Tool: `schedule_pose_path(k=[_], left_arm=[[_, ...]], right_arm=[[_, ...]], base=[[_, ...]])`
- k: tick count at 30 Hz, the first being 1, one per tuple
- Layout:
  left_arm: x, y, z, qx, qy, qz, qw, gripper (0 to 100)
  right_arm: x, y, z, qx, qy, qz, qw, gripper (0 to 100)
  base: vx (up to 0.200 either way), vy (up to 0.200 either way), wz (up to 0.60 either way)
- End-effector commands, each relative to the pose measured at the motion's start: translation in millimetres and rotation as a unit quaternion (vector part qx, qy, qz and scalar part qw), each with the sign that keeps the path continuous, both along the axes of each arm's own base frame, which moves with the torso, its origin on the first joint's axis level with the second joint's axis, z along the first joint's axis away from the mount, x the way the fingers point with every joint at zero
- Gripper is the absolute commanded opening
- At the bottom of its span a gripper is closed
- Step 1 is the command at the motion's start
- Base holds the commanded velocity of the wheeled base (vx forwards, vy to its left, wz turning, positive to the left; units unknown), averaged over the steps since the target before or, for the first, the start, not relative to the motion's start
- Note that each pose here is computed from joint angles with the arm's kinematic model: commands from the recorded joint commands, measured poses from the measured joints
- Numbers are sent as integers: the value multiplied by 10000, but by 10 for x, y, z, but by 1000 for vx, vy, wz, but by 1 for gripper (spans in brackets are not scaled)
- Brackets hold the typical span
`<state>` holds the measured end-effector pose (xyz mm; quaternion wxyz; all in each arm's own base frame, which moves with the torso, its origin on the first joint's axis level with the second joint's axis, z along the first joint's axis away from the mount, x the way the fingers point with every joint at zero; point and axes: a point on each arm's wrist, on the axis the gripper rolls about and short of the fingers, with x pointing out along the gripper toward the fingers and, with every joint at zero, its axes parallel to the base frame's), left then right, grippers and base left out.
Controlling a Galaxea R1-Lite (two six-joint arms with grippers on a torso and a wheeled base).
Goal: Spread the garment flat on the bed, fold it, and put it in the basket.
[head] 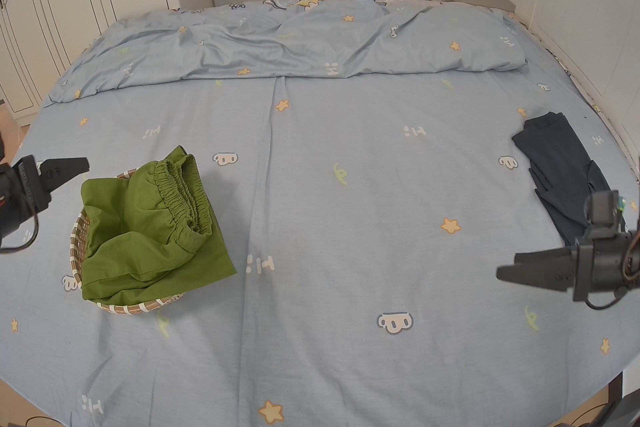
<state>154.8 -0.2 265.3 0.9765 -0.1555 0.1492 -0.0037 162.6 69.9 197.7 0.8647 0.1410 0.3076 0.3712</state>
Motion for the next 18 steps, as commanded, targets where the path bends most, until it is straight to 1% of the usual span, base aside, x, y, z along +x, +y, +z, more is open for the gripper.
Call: schedule_pose_path(k=[1, 3, 4, 5, 6, 7, 11, 14, 15, 17, 18], left_arm=[[-1254, -20, -300, -74, -1253, -49, 9921, 100], [-1430, -1, -455, -91, -1427, -48, 9897, 100], [-1440, 0, -467, -91, -1434, -40, 9896, 100], [-1579, 15, -622, -98, -1593, 14, 9872, 100], [-1579, 15, -622, -98, -1593, 14, 9872, 100], [-1734, 28, -783, -113, -1842, 68, 9828, 100], [-1942, 45, -1012, -159, -2290, 85, 9733, 100], [-1978, 47, -1092, -182, -2341, 125, 9720, 100], [-1956, 58, -1145, -151, -2267, 384, 9731, 100], [-1944, 71, -1170, -108, -2227, 704, 9723, 100], [-1944, 72, -1170, -106, -2227, 727, 9721, 100]], right_arm=[[-1050, -410, -316, -5, -1404, -293, 9897, 100], [-1221, -481, -390, 22, -1671, -532, 9845, 100], [-1232, -485, -396, 25, -1693, -547, 9840, 100], [-1386, -537, -486, 64, -1918, -705, 9789, 100], [-1386, -537, -486, 64, -1918, -705, 9789, 100], [-1532, -576, -547, 138, -2136, -780, 9737, 100], [-1709, -619, -611, 275, -2110, -950, 9725, 100], [-1781, -633, -640, 292, -2127, -1033, 9712, 100], [-1838, -641, -660, 283, -2158, -1116, 9696, 100], [-1878, -645, -680, 268, -2167, -1190, 9686, 100], [-1880, -645, -683, 262, -2161, -1205, 9686, 100]], base=[[0, 0, 0], [0, 0, 0], [0, 0, 0], [0, 0, 0], [0, 0, 0], [0, 0, 0], [0, 0, 0], [0, 0, 0], [0, 0, 0], [0, 0, 0], [0, 0, 0]])
